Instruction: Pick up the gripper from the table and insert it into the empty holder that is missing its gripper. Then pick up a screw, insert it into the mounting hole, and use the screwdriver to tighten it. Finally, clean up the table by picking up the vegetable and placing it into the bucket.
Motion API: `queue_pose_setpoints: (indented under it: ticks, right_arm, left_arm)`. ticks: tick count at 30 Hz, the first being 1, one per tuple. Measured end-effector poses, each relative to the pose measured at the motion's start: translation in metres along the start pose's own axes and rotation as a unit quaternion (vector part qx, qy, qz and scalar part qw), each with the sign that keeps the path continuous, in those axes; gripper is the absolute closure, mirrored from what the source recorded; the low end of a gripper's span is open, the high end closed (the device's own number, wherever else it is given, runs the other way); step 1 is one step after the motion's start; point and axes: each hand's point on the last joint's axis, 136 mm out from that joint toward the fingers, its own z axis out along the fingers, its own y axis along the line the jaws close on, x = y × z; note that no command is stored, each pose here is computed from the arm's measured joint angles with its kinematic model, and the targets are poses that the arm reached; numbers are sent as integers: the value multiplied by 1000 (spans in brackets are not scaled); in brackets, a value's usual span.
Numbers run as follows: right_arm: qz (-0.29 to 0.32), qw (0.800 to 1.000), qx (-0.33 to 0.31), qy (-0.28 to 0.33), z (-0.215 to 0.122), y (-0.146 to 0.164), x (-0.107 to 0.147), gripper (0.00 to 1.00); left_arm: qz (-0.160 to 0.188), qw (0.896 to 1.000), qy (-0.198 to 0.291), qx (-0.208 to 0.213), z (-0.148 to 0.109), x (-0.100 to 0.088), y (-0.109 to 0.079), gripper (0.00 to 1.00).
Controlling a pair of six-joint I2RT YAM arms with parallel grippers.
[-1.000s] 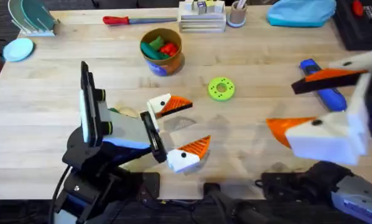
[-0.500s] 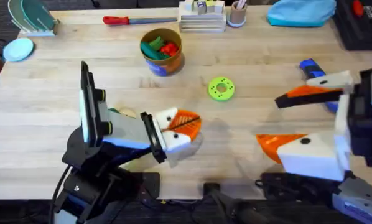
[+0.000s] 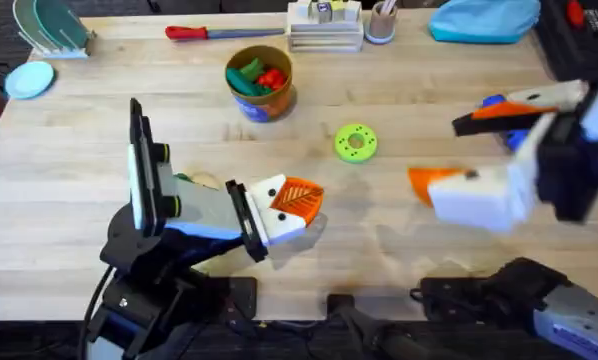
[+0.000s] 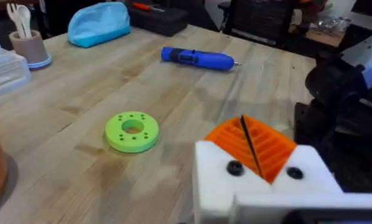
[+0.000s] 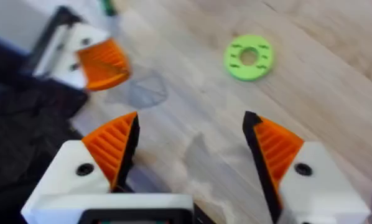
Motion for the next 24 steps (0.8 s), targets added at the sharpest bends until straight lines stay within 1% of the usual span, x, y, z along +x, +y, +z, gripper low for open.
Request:
queue_pose_setpoints:
  ticks: [3, 6, 8, 10, 13, 15, 18, 24]
  right_arm:
    - [42, 997, 56, 23, 10, -29, 1, 10]
    - [86, 987, 125, 59, 21, -68, 6, 9]
    - [116, 974, 175, 85, 27, -99, 10, 10]
    - [147, 957, 225, 110, 32, -133, 17, 10]
    - [185, 931, 279, 143, 36, -177, 30, 10]
    - [208, 915, 302, 168, 39, -204, 42, 10]
    - [230, 897, 322, 199, 40, -238, 61, 10]
    - [248, 875, 347, 230, 37, -300, 95, 10]
  left_arm:
    - [0, 1000, 0, 0, 0, 0, 0, 987]
    - [0, 1000, 0, 0, 0, 0, 0, 987]
    - [0, 1000, 0, 0, 0, 0, 0, 987]
    - [0, 1000, 0, 0, 0, 0, 0, 987]
    - [0, 1000, 0, 0, 0, 0, 0, 987]
    - [0, 1000, 0, 0, 0, 0, 0, 987]
    - [0, 1000, 0, 0, 0, 0, 0, 987]
    - [0, 1000, 0, 0, 0, 0, 0, 987]
